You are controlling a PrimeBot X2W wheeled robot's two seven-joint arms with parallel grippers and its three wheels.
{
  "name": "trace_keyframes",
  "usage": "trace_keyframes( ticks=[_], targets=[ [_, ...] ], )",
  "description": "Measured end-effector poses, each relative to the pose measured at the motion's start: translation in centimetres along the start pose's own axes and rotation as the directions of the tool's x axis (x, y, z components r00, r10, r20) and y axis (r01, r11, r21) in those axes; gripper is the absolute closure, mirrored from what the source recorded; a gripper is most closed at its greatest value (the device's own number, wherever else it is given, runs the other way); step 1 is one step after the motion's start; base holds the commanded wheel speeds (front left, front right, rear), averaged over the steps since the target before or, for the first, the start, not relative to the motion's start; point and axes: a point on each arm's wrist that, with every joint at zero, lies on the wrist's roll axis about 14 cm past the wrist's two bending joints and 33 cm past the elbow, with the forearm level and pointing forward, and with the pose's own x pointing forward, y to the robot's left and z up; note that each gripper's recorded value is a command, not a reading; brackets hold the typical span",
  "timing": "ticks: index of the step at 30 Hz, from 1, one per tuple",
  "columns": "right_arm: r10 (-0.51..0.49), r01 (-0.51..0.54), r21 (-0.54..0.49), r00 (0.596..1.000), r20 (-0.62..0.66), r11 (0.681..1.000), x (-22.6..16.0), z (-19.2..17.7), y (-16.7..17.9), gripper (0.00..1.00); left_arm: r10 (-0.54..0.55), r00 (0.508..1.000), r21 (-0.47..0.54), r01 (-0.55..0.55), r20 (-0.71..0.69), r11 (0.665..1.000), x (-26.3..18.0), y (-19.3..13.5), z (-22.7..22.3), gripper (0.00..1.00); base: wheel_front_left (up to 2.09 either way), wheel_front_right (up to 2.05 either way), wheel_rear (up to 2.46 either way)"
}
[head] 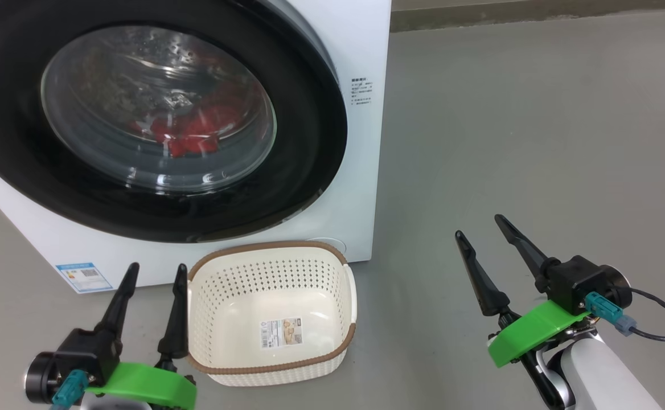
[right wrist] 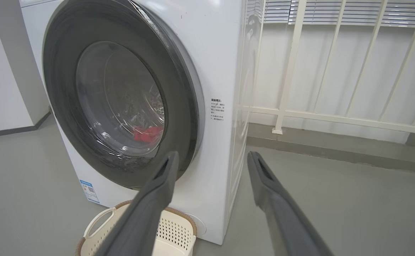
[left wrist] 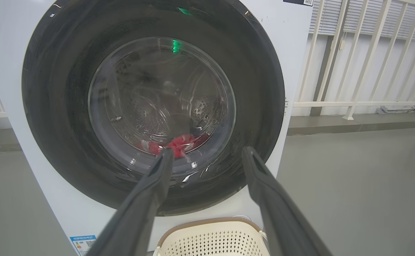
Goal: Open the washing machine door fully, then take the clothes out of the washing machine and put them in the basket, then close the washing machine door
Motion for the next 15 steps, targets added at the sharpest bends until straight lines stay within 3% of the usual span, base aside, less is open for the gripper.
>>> trace_keyframes(
  ticks=[10,11,12,14,15],
  targets=[
    [0.000,0.000,-0.006,1.000,0.007,1.000,-0.11,0.30,-0.09,0.00,-0.005,1.000,-0.001,0.005,0.006,1.000,-0.03,-0.18,0.23,0.00,0.00,0.00,0.00],
    [0.000,0.000,-0.004,1.000,0.007,1.000,-0.10,0.30,-0.07,0.16,-0.005,1.000,-0.002,0.005,0.006,1.000,-0.04,-0.21,0.23,0.00,0.00,0.00,0.00],
    [-0.001,0.001,0.006,1.000,0.007,1.000,-0.08,0.27,-0.07,0.53,-0.006,1.000,-0.001,0.006,0.006,1.000,-0.06,-0.24,0.22,0.00,0.00,0.00,0.00],
    [-0.005,0.005,0.033,1.000,0.007,0.999,-0.01,0.20,-0.05,0.77,-0.009,1.000,0.000,0.009,0.004,1.000,-0.11,-0.32,0.16,0.00,0.00,0.00,0.00],
    [-0.008,0.007,0.052,1.000,0.007,0.999,0.04,0.13,-0.05,0.96,-0.011,1.000,0.002,0.011,0.003,1.000,-0.13,-0.36,0.13,0.00,0.00,0.00,0.00]
  ],
)
